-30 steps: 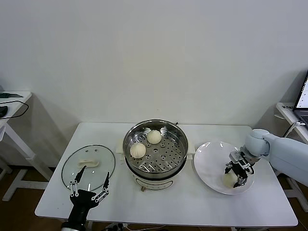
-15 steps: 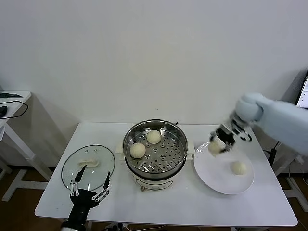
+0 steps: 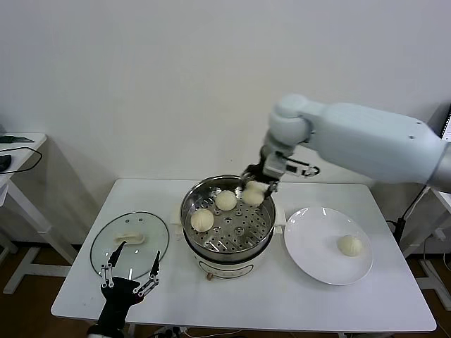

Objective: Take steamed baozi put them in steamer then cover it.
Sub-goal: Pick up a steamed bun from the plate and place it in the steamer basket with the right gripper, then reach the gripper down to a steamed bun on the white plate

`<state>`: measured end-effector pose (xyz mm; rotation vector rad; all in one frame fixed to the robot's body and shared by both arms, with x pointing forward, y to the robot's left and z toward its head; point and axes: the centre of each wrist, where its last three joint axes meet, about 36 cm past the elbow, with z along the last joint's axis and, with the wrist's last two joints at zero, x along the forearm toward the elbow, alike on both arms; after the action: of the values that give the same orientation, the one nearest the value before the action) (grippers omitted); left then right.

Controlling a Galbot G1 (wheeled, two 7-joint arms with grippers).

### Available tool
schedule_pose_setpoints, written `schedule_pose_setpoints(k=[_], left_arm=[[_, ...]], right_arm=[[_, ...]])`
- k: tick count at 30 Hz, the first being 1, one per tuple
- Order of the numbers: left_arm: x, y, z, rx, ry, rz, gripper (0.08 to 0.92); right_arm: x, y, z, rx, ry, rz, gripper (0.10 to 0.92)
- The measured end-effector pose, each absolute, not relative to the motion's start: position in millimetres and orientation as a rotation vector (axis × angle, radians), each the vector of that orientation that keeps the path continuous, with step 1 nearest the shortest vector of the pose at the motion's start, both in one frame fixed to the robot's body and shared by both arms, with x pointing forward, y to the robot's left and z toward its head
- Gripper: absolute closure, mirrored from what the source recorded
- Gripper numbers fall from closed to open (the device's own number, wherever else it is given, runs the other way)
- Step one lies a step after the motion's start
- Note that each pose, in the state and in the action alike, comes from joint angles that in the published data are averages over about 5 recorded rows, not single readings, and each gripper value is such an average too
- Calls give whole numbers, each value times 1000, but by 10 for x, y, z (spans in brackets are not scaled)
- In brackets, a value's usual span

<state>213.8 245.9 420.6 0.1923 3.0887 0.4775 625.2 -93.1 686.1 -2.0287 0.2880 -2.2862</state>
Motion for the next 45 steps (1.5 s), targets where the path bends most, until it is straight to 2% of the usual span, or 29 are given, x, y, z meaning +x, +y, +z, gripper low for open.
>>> schedule_pose_setpoints(k=[7, 22, 28, 31, 38, 45], left_arm=[[2153, 2466, 4196, 187, 3088, 476, 177], [2153, 2460, 4182, 185, 3090, 468, 177], [2152, 2475, 4181, 179, 3090, 473, 177], [2154, 2480, 4182, 176, 3089, 474, 177], [2166, 2481, 4172, 173, 3088, 472, 177], [2173, 2465, 4166, 181, 3090, 467, 177]], right_arm=[[6057, -602, 6572, -2020, 58, -2189, 349], [5899, -334, 6149, -2012, -131, -2106, 319], [5887, -294, 6039, -2014, -163, -2097, 231], [5889, -298, 6043, -2009, -162, -2098, 204], [5956, -404, 6223, -1986, -85, -2119, 200], [6232, -895, 6667, -1993, 190, -2214, 200]])
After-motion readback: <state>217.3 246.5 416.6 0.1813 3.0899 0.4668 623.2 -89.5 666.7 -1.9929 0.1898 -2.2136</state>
